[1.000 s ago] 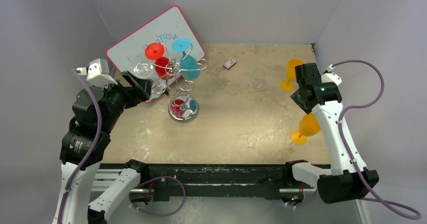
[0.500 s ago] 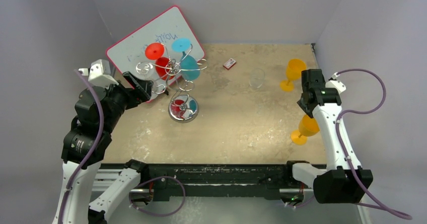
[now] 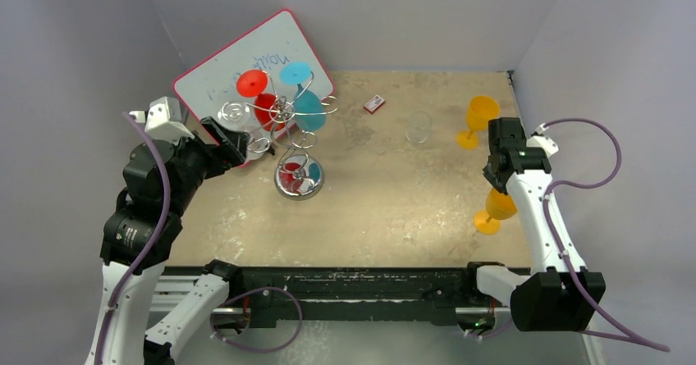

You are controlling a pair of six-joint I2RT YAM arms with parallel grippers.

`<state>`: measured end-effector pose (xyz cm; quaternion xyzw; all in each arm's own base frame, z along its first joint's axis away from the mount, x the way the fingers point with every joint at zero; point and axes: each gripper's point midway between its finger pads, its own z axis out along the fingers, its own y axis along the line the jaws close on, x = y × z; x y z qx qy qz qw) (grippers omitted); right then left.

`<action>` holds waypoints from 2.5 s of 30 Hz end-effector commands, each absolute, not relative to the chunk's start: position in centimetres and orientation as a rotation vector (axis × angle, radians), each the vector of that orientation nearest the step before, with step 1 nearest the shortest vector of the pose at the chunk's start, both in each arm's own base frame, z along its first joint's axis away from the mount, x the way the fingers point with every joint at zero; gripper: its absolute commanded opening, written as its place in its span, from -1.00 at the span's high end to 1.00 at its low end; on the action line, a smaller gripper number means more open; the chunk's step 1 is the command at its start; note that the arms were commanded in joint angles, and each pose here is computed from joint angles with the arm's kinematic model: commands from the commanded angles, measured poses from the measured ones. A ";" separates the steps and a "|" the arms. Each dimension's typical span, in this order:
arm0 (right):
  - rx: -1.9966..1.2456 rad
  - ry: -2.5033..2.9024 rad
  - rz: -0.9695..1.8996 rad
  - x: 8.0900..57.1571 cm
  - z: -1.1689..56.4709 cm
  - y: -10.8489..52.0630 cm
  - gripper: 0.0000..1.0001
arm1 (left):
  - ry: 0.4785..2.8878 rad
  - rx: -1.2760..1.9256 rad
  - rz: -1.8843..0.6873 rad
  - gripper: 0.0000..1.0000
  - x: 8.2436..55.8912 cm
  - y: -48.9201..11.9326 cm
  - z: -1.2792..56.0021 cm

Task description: Place the wine glass upside down on the wine glass rack

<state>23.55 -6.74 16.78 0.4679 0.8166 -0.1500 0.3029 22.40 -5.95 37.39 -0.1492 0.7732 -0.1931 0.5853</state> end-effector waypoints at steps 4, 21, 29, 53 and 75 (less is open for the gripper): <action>1.229 2.127 -0.368 24.0 17.3 -6.9 1.00 | 1.714 -0.334 -0.447 -0.62 22.0 -5.4 40.1; 0.860 2.108 -0.203 26.9 21.9 -5.6 1.00 | 1.664 -0.311 -0.348 -0.54 22.4 -4.0 40.6; 0.638 2.136 -0.082 28.1 23.7 -3.2 1.00 | 1.659 -0.103 -0.390 -0.57 22.0 -6.1 41.0; -0.636 1.914 1.158 22.1 31.5 17.8 1.00 | 1.599 0.406 -0.685 -0.50 20.0 -13.7 39.8; -0.910 1.445 1.755 11.6 43.1 22.1 1.00 | 1.219 1.096 -0.762 -0.51 11.4 -17.4 39.3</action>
